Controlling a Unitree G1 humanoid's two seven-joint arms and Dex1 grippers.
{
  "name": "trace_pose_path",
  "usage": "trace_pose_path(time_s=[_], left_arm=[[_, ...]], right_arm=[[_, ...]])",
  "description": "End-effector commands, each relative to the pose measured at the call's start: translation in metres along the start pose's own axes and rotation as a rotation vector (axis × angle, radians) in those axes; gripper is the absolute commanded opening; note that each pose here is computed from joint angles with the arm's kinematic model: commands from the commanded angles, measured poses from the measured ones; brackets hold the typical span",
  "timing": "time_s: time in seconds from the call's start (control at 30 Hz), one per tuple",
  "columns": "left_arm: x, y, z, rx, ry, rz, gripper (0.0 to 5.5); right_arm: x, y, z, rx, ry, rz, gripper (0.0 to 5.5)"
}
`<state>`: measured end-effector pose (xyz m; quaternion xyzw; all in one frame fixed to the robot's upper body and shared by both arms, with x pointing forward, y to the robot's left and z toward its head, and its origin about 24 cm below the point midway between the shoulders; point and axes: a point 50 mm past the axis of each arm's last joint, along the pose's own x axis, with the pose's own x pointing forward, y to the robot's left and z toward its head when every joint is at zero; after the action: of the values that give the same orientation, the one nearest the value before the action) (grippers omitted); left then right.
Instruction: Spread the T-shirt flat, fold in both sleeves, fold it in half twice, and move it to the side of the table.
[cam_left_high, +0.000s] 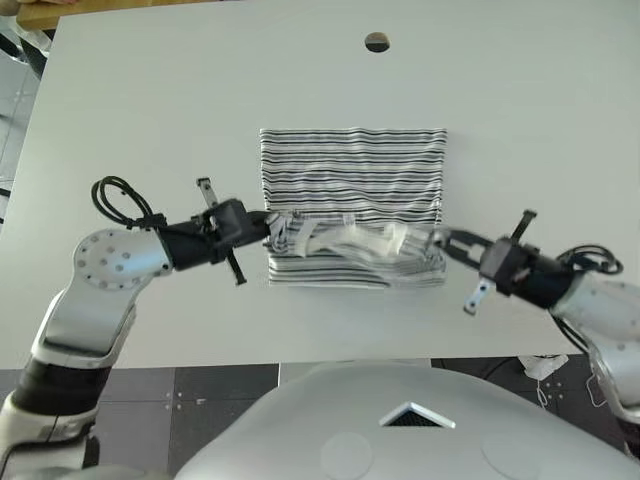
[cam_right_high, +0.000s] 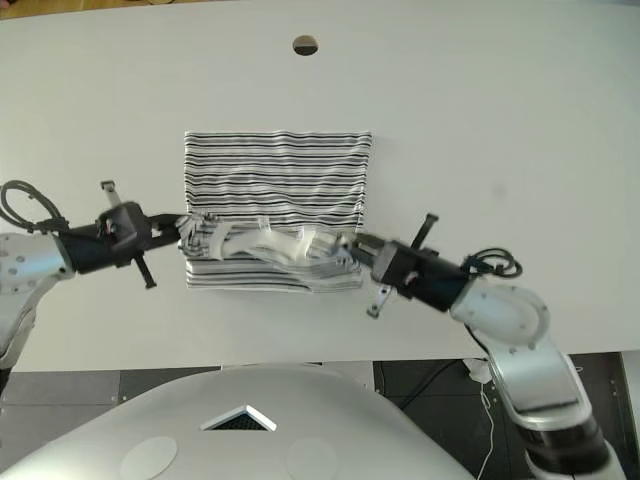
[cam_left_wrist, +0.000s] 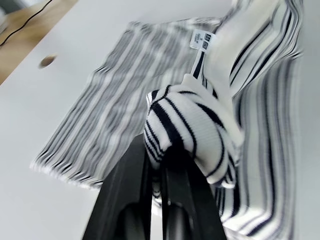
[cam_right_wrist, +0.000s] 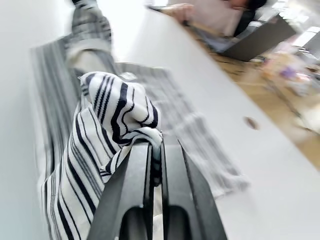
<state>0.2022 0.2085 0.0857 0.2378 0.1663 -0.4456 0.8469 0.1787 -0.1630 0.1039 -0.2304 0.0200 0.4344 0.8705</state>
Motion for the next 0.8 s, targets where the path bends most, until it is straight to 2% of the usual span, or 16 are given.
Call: trace_pose_path(time_s=[0.03,0.17,0.23,0.27,0.43,0.67,0.8], left_arm=[[0.013,0.024,0.003,-0.102,0.007,0.133,0.11],[0.03,0.043,-0.003,-0.115,0.064,0.289,0.11],[0.04,0.043,-0.003,-0.13,0.062,0.29,0.1],[0.045,0.042,-0.002,-0.138,0.053,0.292,0.43],[0.058,0.044,0.008,-0.127,0.0,0.321,0.93],[0.053,0.072,0.004,-0.125,-0.011,0.553,0.93],[0.041,0.091,0.008,-0.129,-0.065,0.691,0.93]], right_arm=[[0.026,-0.031,-0.008,0.087,-0.01,-0.142,0.1],[0.048,-0.044,-0.031,0.048,0.075,-0.188,0.1],[0.059,-0.046,-0.044,0.07,0.108,-0.2,0.52],[0.064,-0.045,-0.05,0.08,0.124,-0.197,0.76],[0.072,-0.038,-0.073,0.089,0.196,-0.215,1.55],[0.065,-0.043,-0.067,0.064,0.126,-0.3,1.55],[0.069,-0.039,-0.06,-0.011,0.097,-0.272,0.89]])
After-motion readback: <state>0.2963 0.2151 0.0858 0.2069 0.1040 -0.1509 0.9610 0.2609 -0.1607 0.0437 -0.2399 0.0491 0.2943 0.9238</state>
